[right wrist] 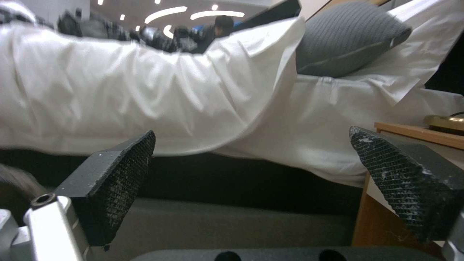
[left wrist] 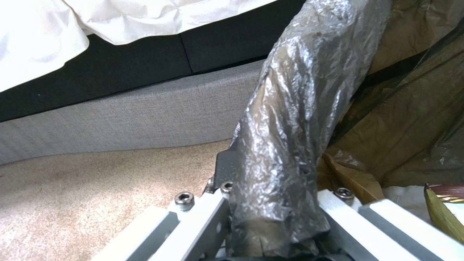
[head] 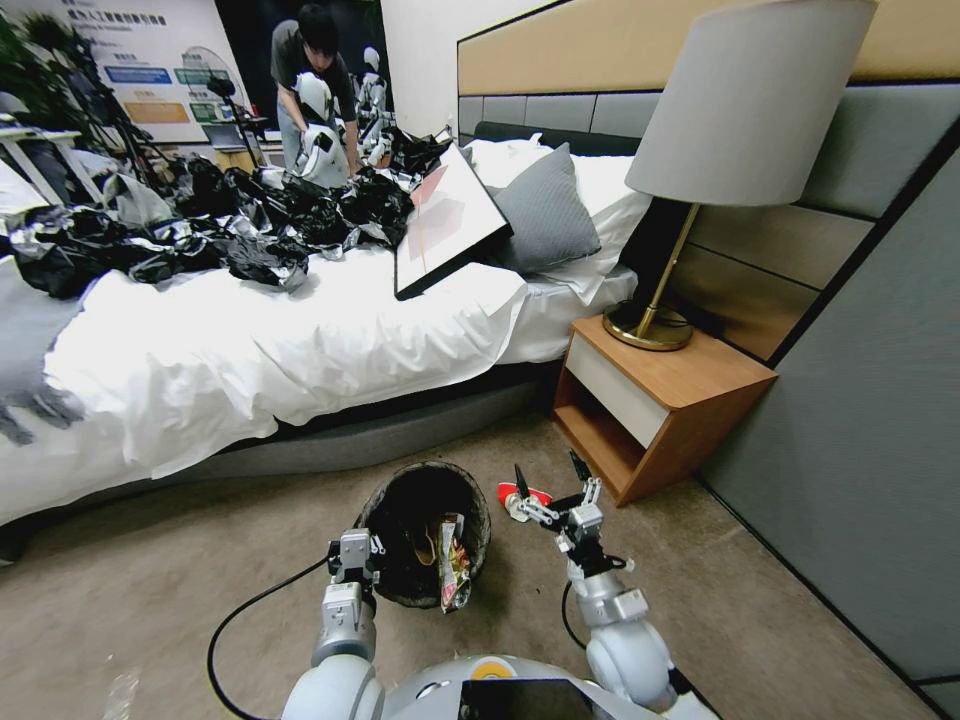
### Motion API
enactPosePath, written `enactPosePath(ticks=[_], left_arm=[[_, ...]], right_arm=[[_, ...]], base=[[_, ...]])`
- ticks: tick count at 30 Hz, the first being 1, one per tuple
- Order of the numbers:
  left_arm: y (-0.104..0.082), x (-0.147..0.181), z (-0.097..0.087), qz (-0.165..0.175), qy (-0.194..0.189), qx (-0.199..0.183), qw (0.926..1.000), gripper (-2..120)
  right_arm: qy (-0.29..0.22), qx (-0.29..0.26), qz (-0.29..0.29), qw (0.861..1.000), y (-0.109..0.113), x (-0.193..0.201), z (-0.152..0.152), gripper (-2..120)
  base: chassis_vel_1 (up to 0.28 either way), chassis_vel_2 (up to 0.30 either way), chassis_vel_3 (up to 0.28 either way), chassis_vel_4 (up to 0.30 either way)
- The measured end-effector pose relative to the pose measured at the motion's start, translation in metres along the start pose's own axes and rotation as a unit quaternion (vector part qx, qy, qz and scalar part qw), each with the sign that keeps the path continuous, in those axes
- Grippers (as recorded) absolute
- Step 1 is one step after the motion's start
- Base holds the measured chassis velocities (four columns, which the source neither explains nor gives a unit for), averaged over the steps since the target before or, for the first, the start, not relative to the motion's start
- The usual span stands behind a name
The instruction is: Pick up the trash bin, then pick up the garbage from the floor and place it into the trash bin.
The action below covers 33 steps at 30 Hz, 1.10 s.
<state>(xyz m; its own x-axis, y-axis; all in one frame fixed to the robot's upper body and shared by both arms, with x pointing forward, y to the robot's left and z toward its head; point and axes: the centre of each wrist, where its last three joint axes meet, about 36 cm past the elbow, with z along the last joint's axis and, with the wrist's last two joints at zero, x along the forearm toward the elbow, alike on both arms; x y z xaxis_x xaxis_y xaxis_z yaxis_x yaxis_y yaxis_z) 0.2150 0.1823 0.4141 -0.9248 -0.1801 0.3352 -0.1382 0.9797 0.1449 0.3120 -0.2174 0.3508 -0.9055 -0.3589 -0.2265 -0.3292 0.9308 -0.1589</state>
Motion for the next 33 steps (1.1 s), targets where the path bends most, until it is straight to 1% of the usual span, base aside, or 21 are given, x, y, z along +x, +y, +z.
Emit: enactPosePath(ticks=[1,2,4,5,7,8,10,12,13,14,15,17,20,22,23,25,26,27,30,31,33], left_arm=[[0.0,0.0,0.0,0.0,0.0,0.0,1.0,0],[0.0,0.0,0.0,0.0,0.0,0.0,1.0,0],[0.0,0.001,0.0,0.0,0.001,-0.001,1.0,0],[0.0,0.001,0.0,0.0,0.001,-0.001,1.0,0],[0.0,0.002,-0.001,0.001,0.002,-0.001,1.0,0],[0.0,0.002,-0.001,0.001,0.002,-0.001,1.0,0],[0.0,0.003,-0.002,0.001,0.006,-0.003,1.0,0],[0.0,0.004,-0.002,0.001,0.007,-0.003,1.0,0],[0.001,0.006,-0.005,0.002,0.015,-0.003,0.9999,0],[0.001,0.007,-0.006,0.003,0.02,-0.002,0.9998,0],[0.001,0.007,-0.006,0.003,0.02,-0.002,0.9998,0],[0.003,0.011,-0.014,0.005,0.048,-0.003,0.9988,0],[0.004,0.012,-0.017,0.006,0.06,-0.005,0.9982,0],[0.007,0.015,-0.025,0.01,0.094,-0.009,0.9955,0],[0.007,0.015,-0.025,0.01,0.094,-0.009,0.9955,0],[0.009,0.018,-0.03,0.017,0.117,-0.007,0.9929,0],[0.01,0.019,-0.032,0.024,0.131,-0.006,0.9911,0],[0.01,0.019,-0.032,0.024,0.131,-0.006,0.9911,0],[0.013,0.021,-0.036,0.033,0.148,-0.004,0.9884,0],[0.013,0.021,-0.036,0.033,0.148,-0.004,0.9884,0],[0.014,0.023,-0.036,0.037,0.155,-0.003,0.9872,0]], right_arm=[[0.0,0.0,0.0,1.0,0.0,0.0,0.0,100],[0.019,0.014,-0.01,1.0,-0.013,-0.005,0.009,100],[0.045,0.032,-0.029,0.998,-0.029,-0.012,0.023,100],[0.045,0.032,-0.029,0.998,-0.029,-0.012,0.023,100],[0.068,0.048,-0.045,0.995,-0.041,-0.018,0.038,100],[0.068,0.048,-0.045,0.995,-0.041,-0.018,0.038,100],[0.099,0.073,-0.069,0.99,-0.054,-0.028,0.064,100],[0.104,0.079,-0.073,0.989,-0.056,-0.03,0.068,100],[0.117,0.095,-0.086,0.985,-0.062,-0.037,0.082,100],[0.123,0.105,-0.096,0.982,-0.067,-0.041,0.089,100],[0.123,0.105,-0.096,0.982,-0.067,-0.041,0.089,100],[0.137,0.146,-0.139,0.97,-0.081,-0.058,0.11,100],[0.141,0.155,-0.155,0.965,-0.085,-0.063,0.113,100],[0.152,0.179,-0.209,0.949,-0.097,-0.074,0.124,100],[0.152,0.179,-0.209,0.949,-0.097,-0.074,0.124,100],[0.159,0.189,-0.245,0.938,-0.103,-0.078,0.134,100],[0.165,0.191,-0.271,0.929,-0.106,-0.08,0.142,100],[0.165,0.191,-0.271,0.929,-0.106,-0.08,0.142,100],[0.175,0.194,-0.313,0.913,-0.11,-0.083,0.155,100],[0.175,0.194,-0.313,0.913,-0.11,-0.083,0.155,100],[0.183,0.191,-0.33,0.906,-0.111,-0.086,0.159,100]], base=[[0.0,0.0,0.0,0.0],[0.0,0.0,0.0,0.0],[0.0,0.0,0.0,0.0],[0.0,0.0,0.0,0.0],[0.0,0.0,0.0,0.0],[0.0,0.0,0.0,0.0],[0.0,0.0,0.0,0.0],[0.0,0.0,0.0,0.0],[0.0,0.0,0.0,0.0],[0.0,0.0,0.0,0.0],[0.0,0.0,0.0,0.0],[0.0,0.0,0.0,0.0],[0.0,0.0,0.0,0.0],[0.0,0.0,0.0,0.0],[0.0,0.0,0.0,0.0],[0.0,0.0,0.0,0.0],[0.0,0.0,0.0,0.0],[0.0,0.0,0.0,0.0],[0.0,0.0,0.0,0.0],[0.0,0.0,0.0,0.0],[0.0,0.0,0.0,0.0]])
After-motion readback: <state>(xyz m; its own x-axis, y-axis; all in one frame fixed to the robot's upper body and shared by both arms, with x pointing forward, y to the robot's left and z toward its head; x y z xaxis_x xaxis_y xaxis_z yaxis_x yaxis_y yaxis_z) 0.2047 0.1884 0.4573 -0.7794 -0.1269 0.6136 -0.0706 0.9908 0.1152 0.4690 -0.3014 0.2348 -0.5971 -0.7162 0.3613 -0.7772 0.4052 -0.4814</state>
